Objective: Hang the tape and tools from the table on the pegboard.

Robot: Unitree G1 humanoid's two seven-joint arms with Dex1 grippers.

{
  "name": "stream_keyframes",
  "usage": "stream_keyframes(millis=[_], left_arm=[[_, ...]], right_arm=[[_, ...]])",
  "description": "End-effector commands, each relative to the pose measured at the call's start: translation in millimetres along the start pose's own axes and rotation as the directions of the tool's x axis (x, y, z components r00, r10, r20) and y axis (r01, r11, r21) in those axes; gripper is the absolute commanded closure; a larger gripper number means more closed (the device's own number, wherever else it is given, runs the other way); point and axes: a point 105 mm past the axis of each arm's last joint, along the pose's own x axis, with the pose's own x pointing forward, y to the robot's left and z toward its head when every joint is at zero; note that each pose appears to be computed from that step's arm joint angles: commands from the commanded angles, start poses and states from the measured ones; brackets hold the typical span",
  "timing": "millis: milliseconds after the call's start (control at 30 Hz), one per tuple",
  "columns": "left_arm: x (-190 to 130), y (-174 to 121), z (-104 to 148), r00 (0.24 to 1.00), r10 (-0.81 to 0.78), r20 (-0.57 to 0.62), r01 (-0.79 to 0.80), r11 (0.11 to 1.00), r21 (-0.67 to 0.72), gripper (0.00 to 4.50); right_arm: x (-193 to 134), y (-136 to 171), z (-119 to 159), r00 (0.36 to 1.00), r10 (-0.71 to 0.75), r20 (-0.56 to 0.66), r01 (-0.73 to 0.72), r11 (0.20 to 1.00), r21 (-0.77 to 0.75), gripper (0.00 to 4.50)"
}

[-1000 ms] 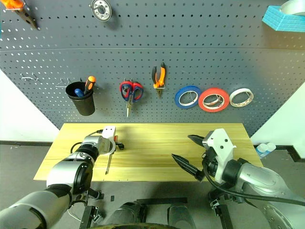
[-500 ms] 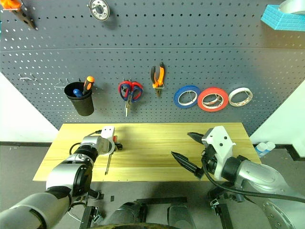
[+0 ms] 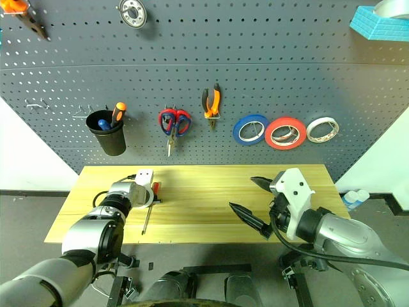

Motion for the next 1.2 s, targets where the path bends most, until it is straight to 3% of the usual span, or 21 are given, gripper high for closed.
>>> stream_keyframes(millis=[33, 167, 533, 933, 1200], left_arm=[[5, 0, -22, 0.997, -0.003, -0.079, 0.003, 1.0, -0.008, 3.68], [4, -2, -15, 0.999, -0.01, -0.039, 0.011, 1.0, 0.024, 3.68], [5, 2, -32, 0.999, -0.01, -0.037, 0.013, 0.996, 0.09, 3.68], [-9, -6, -41, 0.997, -0.038, 0.065, 0.018, 0.959, 0.284, 3.68], [-17, -13, -33, 0.986, -0.059, 0.158, -0.007, 0.921, 0.389, 3.68]], right_arm=[[1, 0, 7, 1.0, 0.007, 0.023, -0.006, 0.999, -0.033, 0.0], [3, -1, 7, 1.0, 0.008, 0.026, -0.007, 0.999, -0.036, 0.0], [13, -7, 8, 0.999, 0.017, 0.045, -0.015, 0.999, -0.051, 0.0], [21, -14, 10, 0.998, 0.025, 0.065, -0.02, 0.997, -0.071, 0.0], [26, -20, 12, 0.997, 0.028, 0.078, -0.021, 0.996, -0.083, 0.0]])
